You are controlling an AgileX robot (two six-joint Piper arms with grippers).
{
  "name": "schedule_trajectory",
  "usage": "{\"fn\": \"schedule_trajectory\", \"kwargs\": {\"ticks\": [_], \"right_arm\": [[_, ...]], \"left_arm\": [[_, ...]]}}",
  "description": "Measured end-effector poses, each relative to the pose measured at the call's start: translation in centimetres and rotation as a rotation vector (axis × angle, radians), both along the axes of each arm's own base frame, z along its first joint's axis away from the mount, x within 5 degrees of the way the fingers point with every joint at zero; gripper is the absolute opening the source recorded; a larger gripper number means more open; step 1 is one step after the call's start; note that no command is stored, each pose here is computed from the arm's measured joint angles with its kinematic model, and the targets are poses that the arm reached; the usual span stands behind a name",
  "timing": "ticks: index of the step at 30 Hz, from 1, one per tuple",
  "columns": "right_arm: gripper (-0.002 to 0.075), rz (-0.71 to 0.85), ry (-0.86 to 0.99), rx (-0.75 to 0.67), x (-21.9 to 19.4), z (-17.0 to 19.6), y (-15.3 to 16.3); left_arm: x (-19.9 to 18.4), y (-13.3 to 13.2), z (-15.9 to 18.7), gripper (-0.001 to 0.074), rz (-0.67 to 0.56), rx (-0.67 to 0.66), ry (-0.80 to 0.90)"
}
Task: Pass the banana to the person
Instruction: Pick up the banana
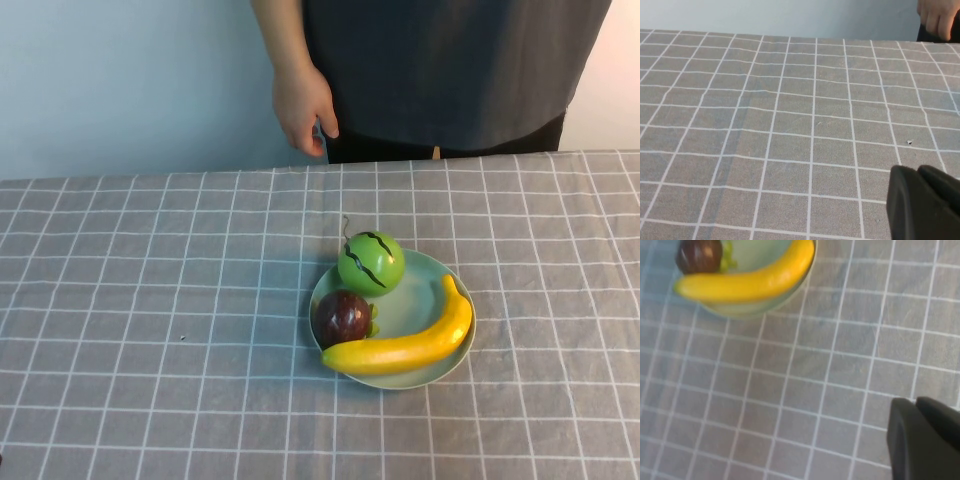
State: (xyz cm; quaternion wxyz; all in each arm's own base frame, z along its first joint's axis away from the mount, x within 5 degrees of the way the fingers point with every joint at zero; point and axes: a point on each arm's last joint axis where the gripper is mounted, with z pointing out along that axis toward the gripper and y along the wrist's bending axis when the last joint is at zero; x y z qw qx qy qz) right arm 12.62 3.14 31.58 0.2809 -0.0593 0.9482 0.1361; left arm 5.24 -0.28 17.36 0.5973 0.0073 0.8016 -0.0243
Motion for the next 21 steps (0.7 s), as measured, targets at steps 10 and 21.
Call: {"fn": "schedule_trajectory", "kwargs": {"ticks": [10,21], "right_arm": [[-0.0006,0.302,0.132,-0.141,7.0,-0.1,4.7],[0.0193,0.928,0.075,-0.394,10.7,-3.4,15.8]], "left_arm": [[0.0,0.0,0.0,-0.0004,0.000,0.000,0.000],[0.0,0.0,0.0,-0.0004,0.000,0.000,0.000]]}}
